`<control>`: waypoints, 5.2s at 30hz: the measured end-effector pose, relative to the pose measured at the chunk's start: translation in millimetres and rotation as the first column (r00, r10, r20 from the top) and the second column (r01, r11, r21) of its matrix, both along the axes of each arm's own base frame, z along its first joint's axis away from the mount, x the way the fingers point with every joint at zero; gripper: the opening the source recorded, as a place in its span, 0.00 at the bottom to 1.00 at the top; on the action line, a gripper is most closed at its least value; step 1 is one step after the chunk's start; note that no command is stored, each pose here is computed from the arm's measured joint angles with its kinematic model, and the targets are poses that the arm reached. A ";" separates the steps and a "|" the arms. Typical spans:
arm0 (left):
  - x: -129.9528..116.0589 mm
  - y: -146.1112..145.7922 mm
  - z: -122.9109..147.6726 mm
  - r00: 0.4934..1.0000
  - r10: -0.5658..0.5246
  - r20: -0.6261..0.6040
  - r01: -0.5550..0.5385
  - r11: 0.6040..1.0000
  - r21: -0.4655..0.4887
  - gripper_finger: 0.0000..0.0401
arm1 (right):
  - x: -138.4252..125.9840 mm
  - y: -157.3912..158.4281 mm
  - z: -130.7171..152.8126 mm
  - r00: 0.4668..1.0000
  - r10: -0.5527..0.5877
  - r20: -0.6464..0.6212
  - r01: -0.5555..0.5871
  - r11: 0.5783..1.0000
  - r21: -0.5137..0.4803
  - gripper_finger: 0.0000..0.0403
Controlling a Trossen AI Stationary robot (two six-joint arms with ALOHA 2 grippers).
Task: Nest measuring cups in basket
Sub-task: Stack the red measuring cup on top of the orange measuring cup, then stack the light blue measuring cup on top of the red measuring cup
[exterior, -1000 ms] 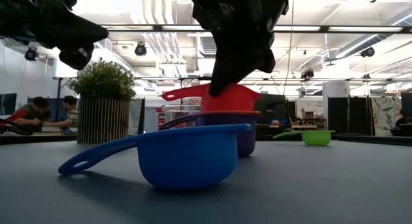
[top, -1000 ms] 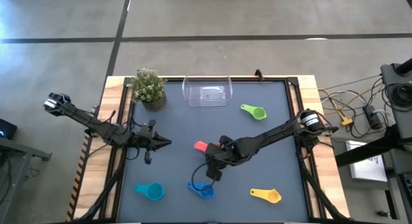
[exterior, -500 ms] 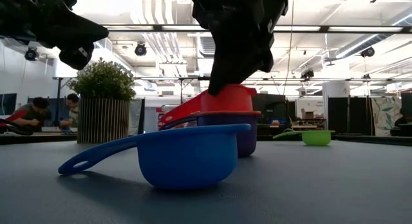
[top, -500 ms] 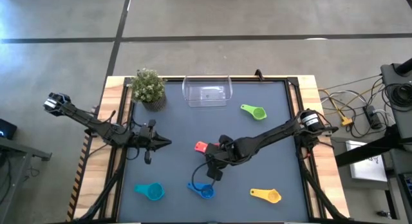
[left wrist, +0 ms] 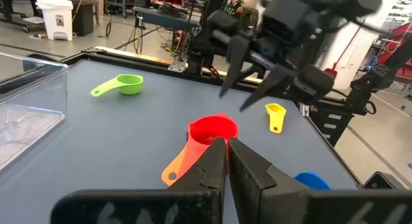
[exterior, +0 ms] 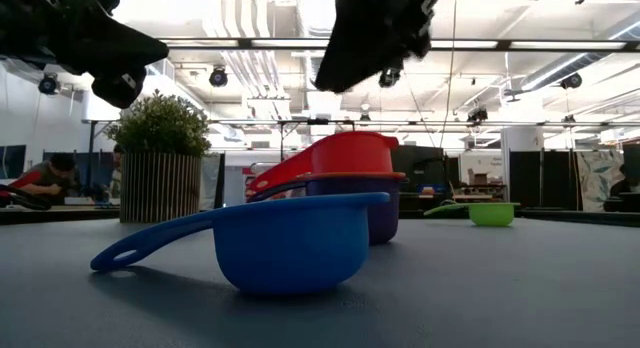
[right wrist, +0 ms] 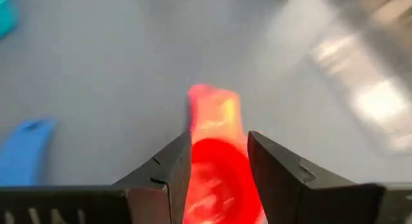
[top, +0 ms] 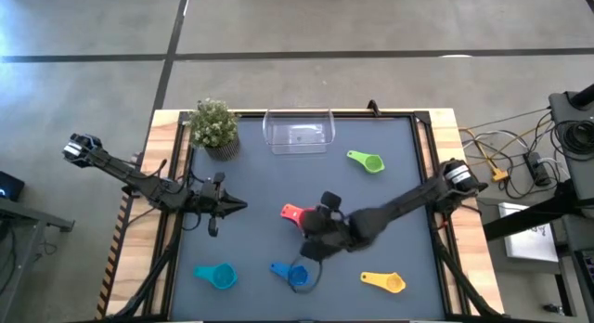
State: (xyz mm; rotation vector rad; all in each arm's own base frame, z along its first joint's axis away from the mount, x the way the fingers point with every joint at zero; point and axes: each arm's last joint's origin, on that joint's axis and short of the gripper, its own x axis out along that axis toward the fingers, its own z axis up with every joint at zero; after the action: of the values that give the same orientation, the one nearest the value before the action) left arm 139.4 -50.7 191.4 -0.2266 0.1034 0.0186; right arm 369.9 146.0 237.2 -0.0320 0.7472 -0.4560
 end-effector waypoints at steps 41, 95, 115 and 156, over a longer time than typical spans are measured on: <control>1.7 -0.8 -2.4 1.000 0.001 -0.017 -0.001 1.000 0.012 0.00 | -81.4 -20.7 -104.6 0.836 0.206 0.508 -0.277 0.958 0.069 0.02; -4.3 -107.0 23.9 0.654 -0.415 -0.632 0.301 0.910 -0.286 0.05 | -91.4 -20.8 -54.9 0.750 0.281 0.599 -0.327 0.944 -0.033 0.02; 2.1 -118.1 -22.8 0.475 -0.279 -0.835 0.125 0.960 -0.249 0.34 | -91.5 -20.9 -55.2 0.751 0.269 0.603 -0.324 0.946 -0.018 0.02; 98.1 -89.0 65.6 0.615 -0.086 -0.783 0.257 0.962 0.096 0.00 | -103.0 -27.9 -21.7 0.716 0.324 0.619 -0.295 0.943 -0.153 0.02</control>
State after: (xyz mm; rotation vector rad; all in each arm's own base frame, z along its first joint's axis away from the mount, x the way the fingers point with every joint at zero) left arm 237.5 -139.7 257.1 0.0150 1.0026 -0.0700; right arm 266.9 118.1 215.5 -0.0396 0.0429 -0.1324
